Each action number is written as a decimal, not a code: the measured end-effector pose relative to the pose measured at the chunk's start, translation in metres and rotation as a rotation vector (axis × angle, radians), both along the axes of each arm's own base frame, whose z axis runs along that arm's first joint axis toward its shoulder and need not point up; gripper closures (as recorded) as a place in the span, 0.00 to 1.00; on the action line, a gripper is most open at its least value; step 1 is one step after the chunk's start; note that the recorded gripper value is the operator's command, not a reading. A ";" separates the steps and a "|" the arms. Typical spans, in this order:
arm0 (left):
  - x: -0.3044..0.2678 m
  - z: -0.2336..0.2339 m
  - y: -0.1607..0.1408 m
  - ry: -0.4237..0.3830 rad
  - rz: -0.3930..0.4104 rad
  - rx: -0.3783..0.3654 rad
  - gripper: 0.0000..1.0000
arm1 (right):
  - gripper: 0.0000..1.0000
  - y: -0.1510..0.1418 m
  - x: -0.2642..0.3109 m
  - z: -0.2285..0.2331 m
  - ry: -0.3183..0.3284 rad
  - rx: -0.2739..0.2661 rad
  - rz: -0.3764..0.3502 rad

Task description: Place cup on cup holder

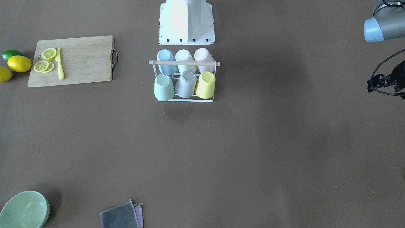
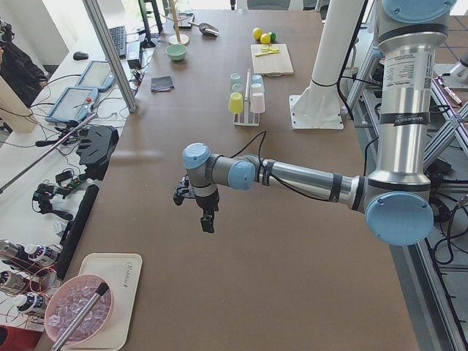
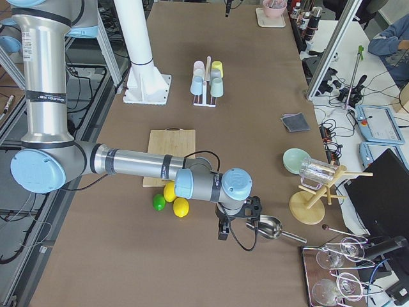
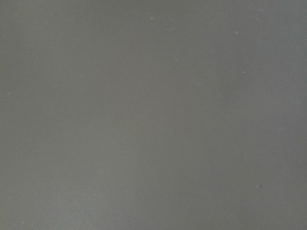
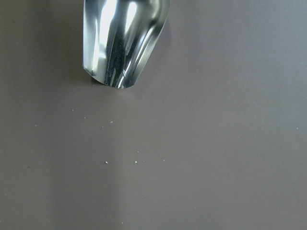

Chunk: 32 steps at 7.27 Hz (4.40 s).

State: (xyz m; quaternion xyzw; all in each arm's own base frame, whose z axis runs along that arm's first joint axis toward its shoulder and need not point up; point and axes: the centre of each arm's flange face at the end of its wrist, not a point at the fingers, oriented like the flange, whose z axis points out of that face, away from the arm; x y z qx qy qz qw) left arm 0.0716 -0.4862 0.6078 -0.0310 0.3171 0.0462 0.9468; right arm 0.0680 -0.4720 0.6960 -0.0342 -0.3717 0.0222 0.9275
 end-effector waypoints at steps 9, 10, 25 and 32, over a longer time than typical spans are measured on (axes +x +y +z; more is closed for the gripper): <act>-0.129 0.072 0.060 0.136 -0.156 -0.091 0.02 | 0.00 0.001 0.002 0.001 0.009 -0.004 0.008; -0.142 0.070 0.064 0.137 -0.185 -0.086 0.02 | 0.00 0.001 0.002 0.002 0.009 -0.004 0.009; -0.159 0.049 0.065 0.128 -0.282 -0.157 0.02 | 0.00 0.004 0.006 0.003 0.047 0.001 0.010; -0.158 0.050 0.064 0.127 -0.279 -0.156 0.02 | 0.00 0.002 0.006 -0.001 0.046 0.006 0.010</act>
